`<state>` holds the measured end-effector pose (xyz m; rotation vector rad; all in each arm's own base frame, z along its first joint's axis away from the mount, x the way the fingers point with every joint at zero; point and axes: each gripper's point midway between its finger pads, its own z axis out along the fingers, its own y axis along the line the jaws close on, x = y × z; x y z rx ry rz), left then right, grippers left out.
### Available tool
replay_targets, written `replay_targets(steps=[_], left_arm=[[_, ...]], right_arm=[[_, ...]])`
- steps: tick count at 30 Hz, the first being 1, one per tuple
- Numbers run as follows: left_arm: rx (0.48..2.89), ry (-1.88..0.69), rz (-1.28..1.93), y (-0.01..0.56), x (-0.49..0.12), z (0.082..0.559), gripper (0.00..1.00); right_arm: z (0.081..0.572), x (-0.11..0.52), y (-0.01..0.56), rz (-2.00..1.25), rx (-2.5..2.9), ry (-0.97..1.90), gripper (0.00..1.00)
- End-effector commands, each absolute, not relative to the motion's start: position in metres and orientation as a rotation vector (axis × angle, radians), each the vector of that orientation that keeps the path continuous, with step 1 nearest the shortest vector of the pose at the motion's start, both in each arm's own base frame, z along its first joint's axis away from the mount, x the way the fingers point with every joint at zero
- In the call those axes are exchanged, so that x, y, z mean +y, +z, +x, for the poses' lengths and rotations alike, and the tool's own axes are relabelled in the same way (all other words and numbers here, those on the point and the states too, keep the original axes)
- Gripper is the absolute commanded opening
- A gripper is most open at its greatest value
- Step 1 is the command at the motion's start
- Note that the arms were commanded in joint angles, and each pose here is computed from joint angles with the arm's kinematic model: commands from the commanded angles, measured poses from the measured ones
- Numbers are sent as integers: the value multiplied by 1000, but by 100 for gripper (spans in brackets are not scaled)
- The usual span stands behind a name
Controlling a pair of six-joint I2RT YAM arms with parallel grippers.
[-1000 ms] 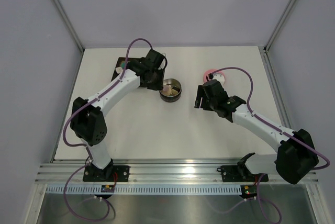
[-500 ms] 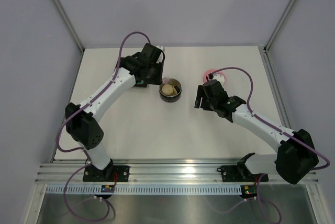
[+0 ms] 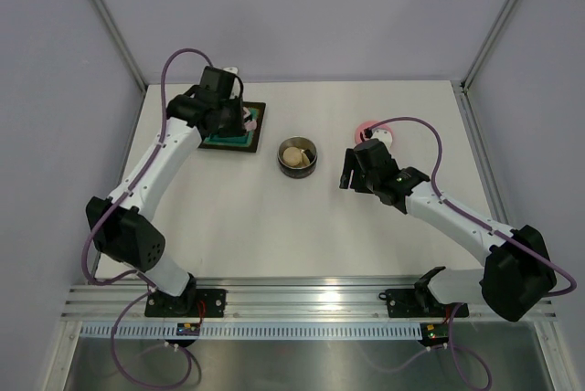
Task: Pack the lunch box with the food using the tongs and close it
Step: Pick up the fake food from the plate.
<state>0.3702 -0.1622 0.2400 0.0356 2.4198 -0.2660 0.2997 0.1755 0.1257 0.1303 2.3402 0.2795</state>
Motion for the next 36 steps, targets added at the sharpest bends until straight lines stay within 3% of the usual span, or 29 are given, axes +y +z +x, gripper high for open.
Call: replay_targets(steps=[1, 8, 20, 26, 36], left_arm=[[2362, -271, -91, 249, -130, 384, 4], [2394, -67, -294, 219, -76, 400, 12], [2414, 102, -405, 183, -44, 422, 15], [2427, 173, -418, 171, -34, 429, 29], [2468, 194, -446, 143, -36, 441, 31]], right_arm=[[303, 173, 139, 146, 2296, 293, 73], [303, 175, 136, 142, 2303, 298, 73], [302, 175, 135, 124, 2311, 292, 73], [302, 176, 134, 125, 2318, 294, 73], [304, 176, 137, 112, 2312, 286, 73]])
